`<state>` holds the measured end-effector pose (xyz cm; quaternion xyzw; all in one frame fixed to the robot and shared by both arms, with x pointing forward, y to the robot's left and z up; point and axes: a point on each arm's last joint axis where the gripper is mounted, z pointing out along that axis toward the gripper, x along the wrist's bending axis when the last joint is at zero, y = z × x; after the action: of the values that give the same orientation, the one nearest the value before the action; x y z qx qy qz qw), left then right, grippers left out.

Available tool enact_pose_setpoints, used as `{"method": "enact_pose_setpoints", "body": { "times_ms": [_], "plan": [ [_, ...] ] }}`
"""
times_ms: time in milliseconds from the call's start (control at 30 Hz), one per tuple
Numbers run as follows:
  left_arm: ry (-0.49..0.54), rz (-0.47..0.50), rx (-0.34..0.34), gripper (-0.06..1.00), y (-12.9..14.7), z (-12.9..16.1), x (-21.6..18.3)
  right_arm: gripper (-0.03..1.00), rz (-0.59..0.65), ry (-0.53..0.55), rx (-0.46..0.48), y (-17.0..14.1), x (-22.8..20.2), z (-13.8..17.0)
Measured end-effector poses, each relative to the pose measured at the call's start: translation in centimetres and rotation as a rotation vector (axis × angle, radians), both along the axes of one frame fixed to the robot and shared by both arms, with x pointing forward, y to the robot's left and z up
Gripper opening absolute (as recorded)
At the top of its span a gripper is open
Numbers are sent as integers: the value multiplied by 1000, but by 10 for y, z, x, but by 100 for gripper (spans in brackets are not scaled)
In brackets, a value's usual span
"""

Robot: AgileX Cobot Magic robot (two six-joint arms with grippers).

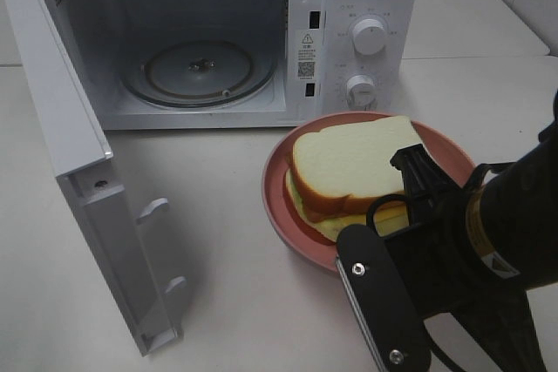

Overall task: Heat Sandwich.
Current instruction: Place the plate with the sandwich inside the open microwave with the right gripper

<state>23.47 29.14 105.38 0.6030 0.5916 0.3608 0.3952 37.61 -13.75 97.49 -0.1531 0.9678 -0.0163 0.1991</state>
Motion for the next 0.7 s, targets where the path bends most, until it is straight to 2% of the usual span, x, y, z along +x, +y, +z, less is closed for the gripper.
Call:
{"method": "enact_pose_setpoints", "body": {
  "times_ms": [233, 600, 700],
  "plan": [
    [0, 0, 0, 99, 0, 0, 0, 5, 149, -20, -35, 2, 1, 1],
    [0, 0, 0, 99, 0, 0, 0, 6, 128, -15, 5, 5, 1, 1],
    [0, 0, 0, 99, 0, 0, 0, 6, 177, -12, -12, 5, 0, 0]
  ]
}}
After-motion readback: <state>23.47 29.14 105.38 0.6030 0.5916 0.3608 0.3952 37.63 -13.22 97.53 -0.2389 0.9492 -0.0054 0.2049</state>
